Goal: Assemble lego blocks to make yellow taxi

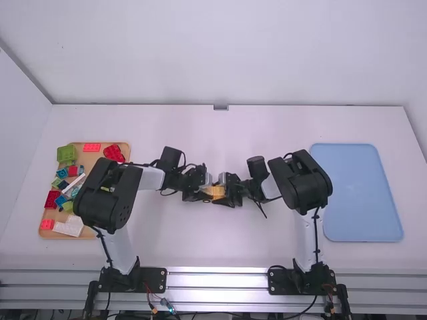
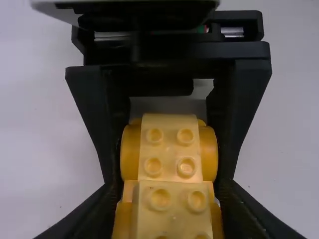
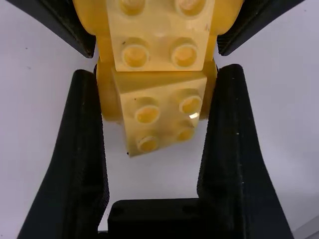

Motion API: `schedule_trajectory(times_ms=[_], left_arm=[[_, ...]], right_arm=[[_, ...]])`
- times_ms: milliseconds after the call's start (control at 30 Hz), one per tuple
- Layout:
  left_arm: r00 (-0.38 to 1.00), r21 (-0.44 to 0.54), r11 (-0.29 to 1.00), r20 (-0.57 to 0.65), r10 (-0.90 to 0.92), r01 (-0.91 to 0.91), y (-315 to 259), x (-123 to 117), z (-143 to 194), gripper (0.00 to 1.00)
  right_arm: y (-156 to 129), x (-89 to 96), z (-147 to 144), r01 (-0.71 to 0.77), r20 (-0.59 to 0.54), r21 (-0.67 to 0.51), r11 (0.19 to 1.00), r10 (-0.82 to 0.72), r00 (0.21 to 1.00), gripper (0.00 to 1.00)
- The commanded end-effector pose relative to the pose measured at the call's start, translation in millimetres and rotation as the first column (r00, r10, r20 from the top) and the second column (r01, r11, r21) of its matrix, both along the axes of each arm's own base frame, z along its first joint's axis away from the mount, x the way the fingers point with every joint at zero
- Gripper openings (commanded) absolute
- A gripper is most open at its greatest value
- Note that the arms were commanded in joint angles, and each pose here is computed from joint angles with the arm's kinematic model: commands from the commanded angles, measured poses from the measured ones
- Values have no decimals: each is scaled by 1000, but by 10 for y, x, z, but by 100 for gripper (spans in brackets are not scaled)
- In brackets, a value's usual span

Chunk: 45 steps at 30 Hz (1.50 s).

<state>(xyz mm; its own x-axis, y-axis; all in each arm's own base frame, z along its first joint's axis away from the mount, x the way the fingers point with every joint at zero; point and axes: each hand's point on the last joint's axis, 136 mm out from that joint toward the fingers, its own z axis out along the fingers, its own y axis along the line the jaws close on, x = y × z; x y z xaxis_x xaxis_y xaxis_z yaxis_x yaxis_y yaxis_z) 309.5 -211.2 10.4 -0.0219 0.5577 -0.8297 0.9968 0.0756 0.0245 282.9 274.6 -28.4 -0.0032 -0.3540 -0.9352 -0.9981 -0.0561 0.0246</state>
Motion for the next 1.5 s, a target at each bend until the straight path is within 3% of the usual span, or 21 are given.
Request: schedule_trajectory(times_ms=[0,500,667,767,1267,1467], left_arm=[[999,13,1000,-35,23,-23,37,12,-36,46],[999,8,1000,-27,30,-30,74,-33,35,50],[999,8,999,-35,31,-31,64,-43,34,63],[999,8,999,-35,31,-31,66,-43,34,63],[999,11,999,-31,34,-33,69,-31,34,57],[999,31,999,-22,42,-42,87,-12,7,46]], right_arm=[[-8,-15,-78,5,-20,-15,1000,-6,1000,57],[-5,-12,-75,5,-18,-14,1000,-6,1000,58],[-4,-9,-74,6,-20,-14,1000,-7,1000,58],[-3,-7,-72,6,-19,-14,1000,-6,1000,58],[-4,-10,-74,6,-20,-14,1000,-7,1000,58],[-4,-11,-73,6,-20,-14,1000,-6,1000,57]])
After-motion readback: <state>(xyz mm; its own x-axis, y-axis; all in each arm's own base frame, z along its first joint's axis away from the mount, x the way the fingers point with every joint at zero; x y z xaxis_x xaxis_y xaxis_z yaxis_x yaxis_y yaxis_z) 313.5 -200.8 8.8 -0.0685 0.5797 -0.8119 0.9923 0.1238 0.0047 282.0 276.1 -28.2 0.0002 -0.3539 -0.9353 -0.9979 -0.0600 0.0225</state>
